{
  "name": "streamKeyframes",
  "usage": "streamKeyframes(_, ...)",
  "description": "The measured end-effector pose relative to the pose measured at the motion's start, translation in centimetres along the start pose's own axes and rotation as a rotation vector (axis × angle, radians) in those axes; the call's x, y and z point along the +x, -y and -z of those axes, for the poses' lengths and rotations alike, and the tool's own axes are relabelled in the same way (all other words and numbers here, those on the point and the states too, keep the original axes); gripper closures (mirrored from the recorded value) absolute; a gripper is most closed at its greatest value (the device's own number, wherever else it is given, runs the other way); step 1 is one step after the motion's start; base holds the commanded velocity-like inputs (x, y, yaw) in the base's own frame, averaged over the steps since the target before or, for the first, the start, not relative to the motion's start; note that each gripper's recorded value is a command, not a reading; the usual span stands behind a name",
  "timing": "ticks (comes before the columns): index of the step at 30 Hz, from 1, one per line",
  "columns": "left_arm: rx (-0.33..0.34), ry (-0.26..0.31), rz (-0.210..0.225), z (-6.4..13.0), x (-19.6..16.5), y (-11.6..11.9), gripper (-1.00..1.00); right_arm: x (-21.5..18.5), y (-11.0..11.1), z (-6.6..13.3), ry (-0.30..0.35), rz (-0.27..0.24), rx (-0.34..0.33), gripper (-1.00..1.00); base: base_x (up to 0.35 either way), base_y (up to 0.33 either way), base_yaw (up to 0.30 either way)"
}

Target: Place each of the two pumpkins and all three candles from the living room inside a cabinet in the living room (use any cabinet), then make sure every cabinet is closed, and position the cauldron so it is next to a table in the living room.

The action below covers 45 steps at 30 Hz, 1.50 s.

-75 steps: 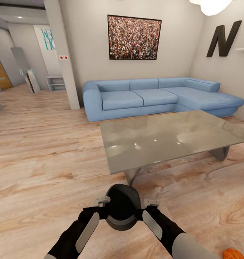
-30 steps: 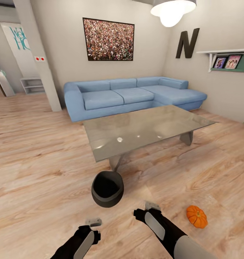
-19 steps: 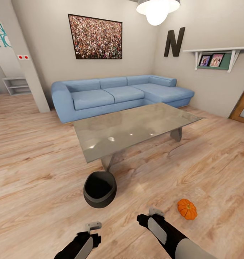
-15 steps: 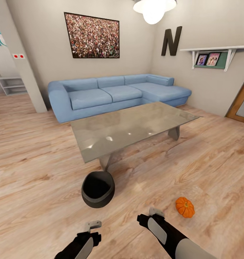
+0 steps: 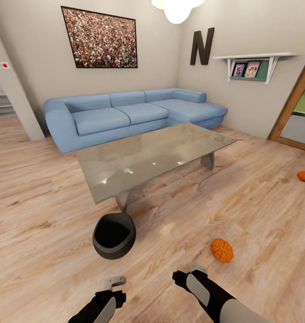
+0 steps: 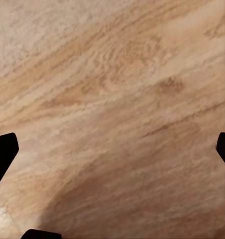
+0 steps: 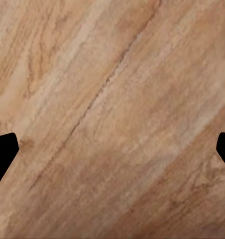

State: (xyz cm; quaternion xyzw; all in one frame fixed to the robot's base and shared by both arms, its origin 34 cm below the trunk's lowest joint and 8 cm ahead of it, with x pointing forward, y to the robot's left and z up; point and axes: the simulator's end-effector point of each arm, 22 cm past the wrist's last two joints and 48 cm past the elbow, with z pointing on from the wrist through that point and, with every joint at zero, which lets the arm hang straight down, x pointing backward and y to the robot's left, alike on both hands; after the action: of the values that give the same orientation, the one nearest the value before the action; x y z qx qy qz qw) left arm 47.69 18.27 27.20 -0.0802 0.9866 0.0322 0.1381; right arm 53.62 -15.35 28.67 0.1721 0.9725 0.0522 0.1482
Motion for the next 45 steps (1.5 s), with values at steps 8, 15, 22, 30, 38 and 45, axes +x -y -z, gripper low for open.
streamKeyframes(8,-0.004,-0.014,0.001,-0.4,0.6,-0.2,-1.0,0.8,-0.1,-0.4,-0.025,-0.042,-0.01,-1.0,0.0,0.0,-0.161)
streamKeyframes(15,-0.004,-0.026,-0.001,-0.6,1.2,-0.2,-1.0,1.2,0.0,-0.7,-0.036,-0.047,-0.008,-1.0,0.0,0.0,-0.156)
streamKeyframes(22,-0.004,-0.038,-0.003,-0.9,1.7,-0.1,-1.0,1.6,0.2,-1.0,-0.044,-0.043,-0.004,-1.0,0.0,0.0,-0.073)
streamKeyframes(30,-0.01,-0.049,-0.006,-1.1,2.2,-0.3,-1.0,1.8,0.3,-1.2,-0.051,-0.045,-0.001,-1.0,0.0,0.0,-0.005)
streamKeyframes(38,-0.01,-0.053,-0.006,-1.2,2.4,-0.3,-1.0,2.0,0.5,-1.3,-0.056,-0.047,0.003,-1.0,0.0,0.0,0.0)
streamKeyframes(45,-0.011,-0.054,-0.005,-1.2,2.4,-0.4,-1.0,2.9,1.1,-1.6,-0.077,-0.062,0.005,-1.0,0.0,0.0,-0.16)
